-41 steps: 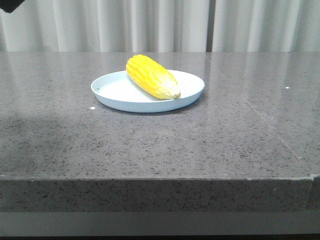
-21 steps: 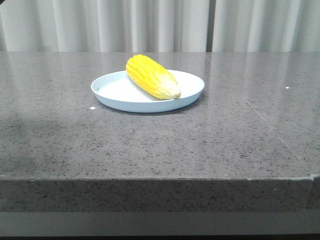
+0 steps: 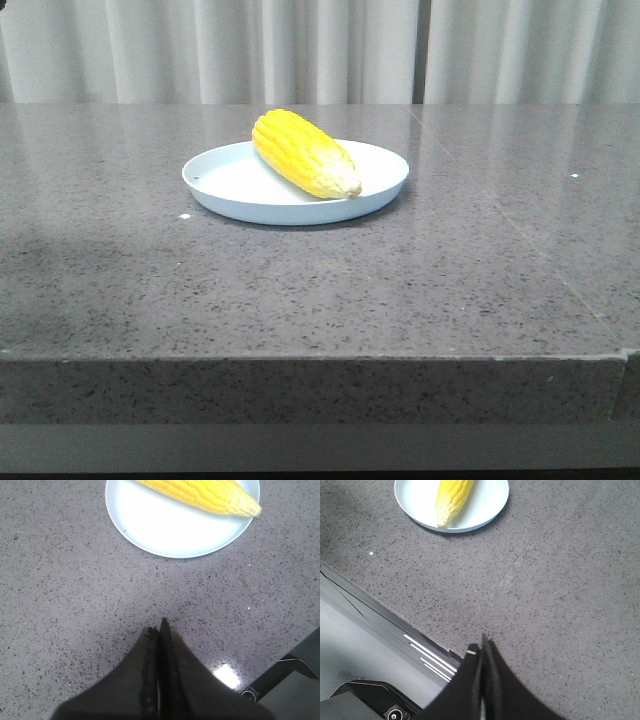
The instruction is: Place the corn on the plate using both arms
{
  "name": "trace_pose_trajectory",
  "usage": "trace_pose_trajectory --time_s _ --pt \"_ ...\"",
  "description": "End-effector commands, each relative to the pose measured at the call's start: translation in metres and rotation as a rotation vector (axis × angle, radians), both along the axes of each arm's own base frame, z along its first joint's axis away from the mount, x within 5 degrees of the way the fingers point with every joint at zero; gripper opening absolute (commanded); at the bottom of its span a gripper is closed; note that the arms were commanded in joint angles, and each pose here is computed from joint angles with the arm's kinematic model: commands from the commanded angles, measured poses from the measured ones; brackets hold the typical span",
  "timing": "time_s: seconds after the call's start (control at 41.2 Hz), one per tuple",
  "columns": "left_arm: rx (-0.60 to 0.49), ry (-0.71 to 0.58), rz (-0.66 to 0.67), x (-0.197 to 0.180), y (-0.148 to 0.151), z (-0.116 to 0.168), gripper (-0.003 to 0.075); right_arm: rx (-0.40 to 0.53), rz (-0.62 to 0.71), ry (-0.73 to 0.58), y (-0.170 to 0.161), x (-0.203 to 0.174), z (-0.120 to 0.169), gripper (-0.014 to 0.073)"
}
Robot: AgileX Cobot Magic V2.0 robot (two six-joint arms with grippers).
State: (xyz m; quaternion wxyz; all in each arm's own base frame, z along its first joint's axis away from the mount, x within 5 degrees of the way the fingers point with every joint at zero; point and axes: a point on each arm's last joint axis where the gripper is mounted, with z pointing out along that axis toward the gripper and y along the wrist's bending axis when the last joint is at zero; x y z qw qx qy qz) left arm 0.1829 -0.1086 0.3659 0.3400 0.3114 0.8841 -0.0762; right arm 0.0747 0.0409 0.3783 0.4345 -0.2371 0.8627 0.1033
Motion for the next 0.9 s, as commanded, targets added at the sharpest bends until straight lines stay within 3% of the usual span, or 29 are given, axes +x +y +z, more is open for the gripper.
trace_pose_trajectory --time_s 0.0,0.267,0.485,0.703,0.873 --pt "-0.059 -0.076 0.001 -0.002 -0.001 0.015 -0.002 0.033 -0.003 -0.08 0.0 0.002 0.012 -0.007" --pt "-0.062 -0.08 0.018 -0.002 0.003 0.016 -0.002 0.033 -0.003 -0.08 0.0 0.002 0.012 -0.007" --pt "-0.063 -0.159 0.172 0.006 0.036 0.013 -0.002 0.033 -0.003 -0.08 0.0 0.002 0.012 -0.007" --pt "-0.126 -0.342 0.299 -0.006 0.065 0.003 -0.002 0.033 -0.003 -0.08 0.0 0.002 0.012 -0.007" --pt "-0.161 -0.458 0.345 -0.028 0.078 -0.02 -0.002 0.033 -0.003 -0.08 0.0 0.002 0.012 -0.007"
